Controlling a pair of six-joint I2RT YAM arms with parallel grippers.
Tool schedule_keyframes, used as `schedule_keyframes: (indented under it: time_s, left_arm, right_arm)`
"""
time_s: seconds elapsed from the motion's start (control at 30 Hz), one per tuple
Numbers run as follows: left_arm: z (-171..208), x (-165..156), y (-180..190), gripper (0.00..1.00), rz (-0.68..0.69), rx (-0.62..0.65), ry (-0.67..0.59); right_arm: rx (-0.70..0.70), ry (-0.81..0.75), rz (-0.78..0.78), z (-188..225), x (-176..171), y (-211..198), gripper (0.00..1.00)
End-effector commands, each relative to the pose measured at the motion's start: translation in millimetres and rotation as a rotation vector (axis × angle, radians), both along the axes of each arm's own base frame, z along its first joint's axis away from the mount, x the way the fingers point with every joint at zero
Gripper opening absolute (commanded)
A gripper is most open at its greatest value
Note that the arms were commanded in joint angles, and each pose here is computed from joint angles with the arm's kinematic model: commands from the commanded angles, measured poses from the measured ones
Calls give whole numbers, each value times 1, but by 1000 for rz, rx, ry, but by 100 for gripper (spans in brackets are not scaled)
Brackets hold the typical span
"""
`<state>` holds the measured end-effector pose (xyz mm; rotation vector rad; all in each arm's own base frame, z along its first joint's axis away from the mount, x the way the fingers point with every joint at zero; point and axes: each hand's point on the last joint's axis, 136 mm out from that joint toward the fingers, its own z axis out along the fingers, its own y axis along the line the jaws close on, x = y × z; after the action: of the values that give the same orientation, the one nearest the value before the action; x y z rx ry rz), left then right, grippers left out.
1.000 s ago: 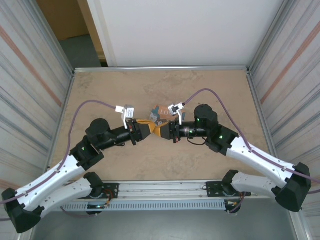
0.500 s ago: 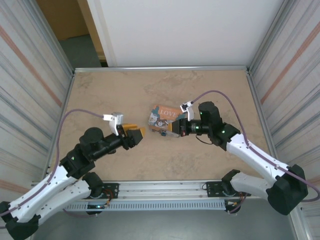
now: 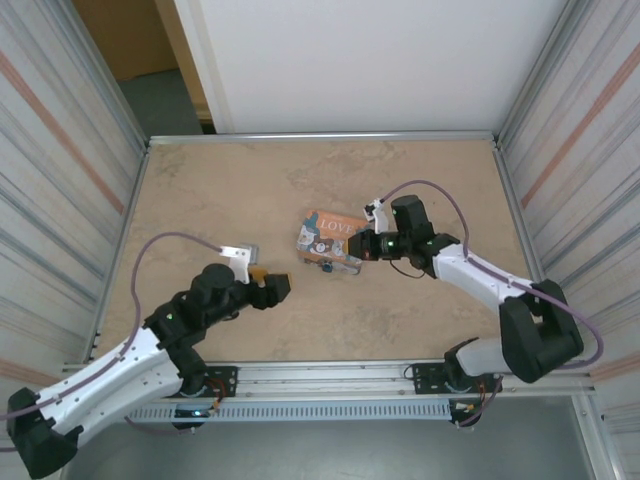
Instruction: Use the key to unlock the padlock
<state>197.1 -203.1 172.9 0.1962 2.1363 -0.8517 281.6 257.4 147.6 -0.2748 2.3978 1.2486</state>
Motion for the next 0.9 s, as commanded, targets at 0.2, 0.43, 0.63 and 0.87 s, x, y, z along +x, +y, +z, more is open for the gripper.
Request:
schedule_keyframes:
  time_s: [0.2,0.43,0.63,0.87]
  left_arm:
    - [-15,15,-16,79,9,-30,33]
    - [-29,18,-17,80,22,0,65]
    - [-34,19,-16,80,34,1,72]
    - [-50,22,-23,78,20,29,114]
  right_arm:
    - [32,39,-15,-23,25,11,0]
    - [41,73,-10,-41,32,16,0]
    - [36,95,-6,-54,32,16,0]
    - [13,124,-2,-67,24,12,0]
